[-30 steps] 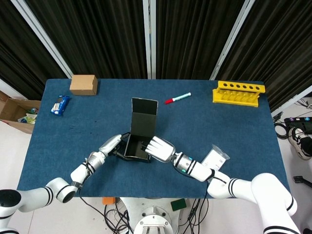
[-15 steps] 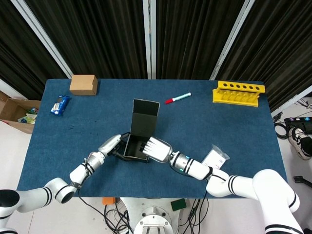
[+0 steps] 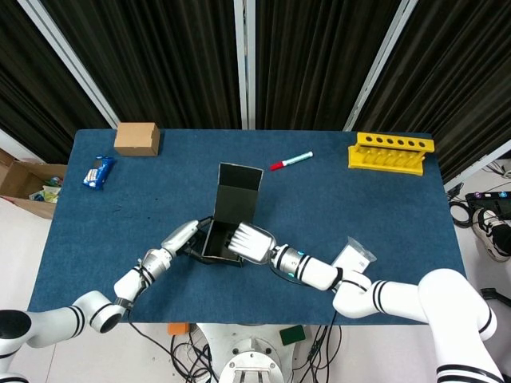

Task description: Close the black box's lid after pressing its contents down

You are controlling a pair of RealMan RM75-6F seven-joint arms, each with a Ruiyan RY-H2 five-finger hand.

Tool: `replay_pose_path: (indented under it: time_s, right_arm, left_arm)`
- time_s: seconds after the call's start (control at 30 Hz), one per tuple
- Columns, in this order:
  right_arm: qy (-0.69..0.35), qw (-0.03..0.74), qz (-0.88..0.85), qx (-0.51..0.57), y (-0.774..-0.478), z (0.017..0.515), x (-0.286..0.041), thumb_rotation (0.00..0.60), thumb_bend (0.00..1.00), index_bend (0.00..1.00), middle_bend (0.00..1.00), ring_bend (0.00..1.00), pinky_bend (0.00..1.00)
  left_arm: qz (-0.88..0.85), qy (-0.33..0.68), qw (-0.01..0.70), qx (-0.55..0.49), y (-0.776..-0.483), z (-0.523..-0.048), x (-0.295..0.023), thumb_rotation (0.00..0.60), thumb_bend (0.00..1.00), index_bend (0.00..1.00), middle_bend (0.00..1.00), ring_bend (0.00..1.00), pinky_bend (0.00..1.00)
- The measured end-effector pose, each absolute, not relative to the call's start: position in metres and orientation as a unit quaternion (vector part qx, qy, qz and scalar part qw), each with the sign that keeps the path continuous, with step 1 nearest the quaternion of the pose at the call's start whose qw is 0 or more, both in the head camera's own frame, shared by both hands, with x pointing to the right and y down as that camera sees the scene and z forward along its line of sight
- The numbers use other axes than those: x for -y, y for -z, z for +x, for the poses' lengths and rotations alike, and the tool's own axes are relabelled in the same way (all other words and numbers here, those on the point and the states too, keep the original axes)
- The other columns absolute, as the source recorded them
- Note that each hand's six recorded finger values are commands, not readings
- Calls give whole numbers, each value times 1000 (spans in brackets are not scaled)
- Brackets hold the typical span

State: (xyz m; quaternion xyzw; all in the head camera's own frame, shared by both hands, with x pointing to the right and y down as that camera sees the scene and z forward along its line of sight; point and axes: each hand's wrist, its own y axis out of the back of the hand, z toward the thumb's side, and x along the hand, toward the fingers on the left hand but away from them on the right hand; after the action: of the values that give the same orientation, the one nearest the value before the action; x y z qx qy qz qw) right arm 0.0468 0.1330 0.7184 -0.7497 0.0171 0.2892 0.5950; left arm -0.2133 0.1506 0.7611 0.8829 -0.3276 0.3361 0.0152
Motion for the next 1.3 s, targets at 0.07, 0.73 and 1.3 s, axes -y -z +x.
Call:
replay_pose_path:
  time_s: [0.07,0.73,1.3]
  right_arm:
    - [-294,590,-752,-25,-719,48,-134,600,938,745,592,875,1000]
    - [-308,586,-747,-61,-711,56,-129,600,257,801,614,876,1000]
    - [-305,591,-745,-43,-714,57,-133,600,193,940,737,883,1000]
  left_arm:
    - [883,-337,16,327,-761,-214,-151,600,0,467,447,759,928]
    - [882,-334,19,332,-760,-216,-148,600,0,466,447,760,928]
    - [879,-338,15,335,-760,-218,-147,600,0,466,446,759,928]
